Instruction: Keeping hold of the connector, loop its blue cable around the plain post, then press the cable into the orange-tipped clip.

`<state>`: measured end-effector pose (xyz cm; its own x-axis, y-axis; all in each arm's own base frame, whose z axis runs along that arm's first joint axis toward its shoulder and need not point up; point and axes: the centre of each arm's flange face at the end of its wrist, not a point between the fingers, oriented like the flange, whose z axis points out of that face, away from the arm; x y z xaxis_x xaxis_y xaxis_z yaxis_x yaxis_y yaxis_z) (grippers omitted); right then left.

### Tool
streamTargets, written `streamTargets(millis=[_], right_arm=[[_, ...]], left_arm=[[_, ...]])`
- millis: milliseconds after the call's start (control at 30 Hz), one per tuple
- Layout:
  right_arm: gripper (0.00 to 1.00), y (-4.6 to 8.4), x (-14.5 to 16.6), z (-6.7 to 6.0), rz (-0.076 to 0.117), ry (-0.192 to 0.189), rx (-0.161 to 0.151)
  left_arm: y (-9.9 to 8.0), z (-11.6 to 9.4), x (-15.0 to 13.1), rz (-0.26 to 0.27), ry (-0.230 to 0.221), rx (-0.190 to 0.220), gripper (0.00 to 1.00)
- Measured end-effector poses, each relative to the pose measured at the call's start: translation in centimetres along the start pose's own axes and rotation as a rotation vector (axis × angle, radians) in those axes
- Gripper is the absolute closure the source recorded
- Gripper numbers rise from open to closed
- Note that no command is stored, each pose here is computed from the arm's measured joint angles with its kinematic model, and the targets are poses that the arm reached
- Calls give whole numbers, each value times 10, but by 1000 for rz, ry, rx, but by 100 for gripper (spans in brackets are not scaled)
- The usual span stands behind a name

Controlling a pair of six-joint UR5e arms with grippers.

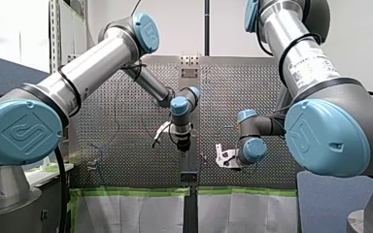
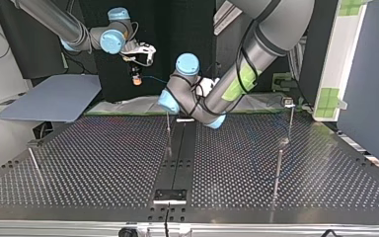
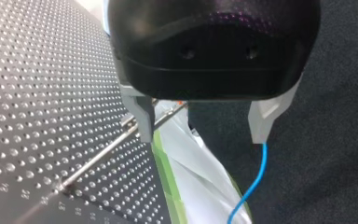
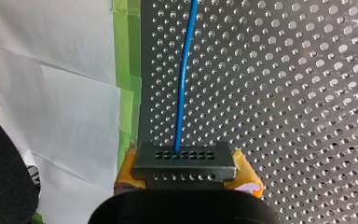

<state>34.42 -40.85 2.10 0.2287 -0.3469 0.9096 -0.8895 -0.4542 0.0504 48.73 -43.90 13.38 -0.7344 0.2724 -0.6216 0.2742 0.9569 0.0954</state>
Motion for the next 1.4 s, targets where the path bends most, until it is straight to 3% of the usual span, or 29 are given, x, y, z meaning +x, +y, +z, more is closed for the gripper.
streamTargets(millis=[200, 533, 933, 1400], right_arm=[[100, 0, 0, 0, -2, -2, -1], [100, -2, 1, 0, -11, -11, 1], [100, -3, 1, 0, -14, -12, 3], [100, -4, 1, 0, -15, -12, 4]], left_arm=[[-2, 18, 15, 7, 33, 0, 0], [-10, 53, 39, 13, 73, 41, 0], [-19, 72, 39, -51, 17, 95, 0], [-28, 127, 96, -40, 75, 96, 0]])
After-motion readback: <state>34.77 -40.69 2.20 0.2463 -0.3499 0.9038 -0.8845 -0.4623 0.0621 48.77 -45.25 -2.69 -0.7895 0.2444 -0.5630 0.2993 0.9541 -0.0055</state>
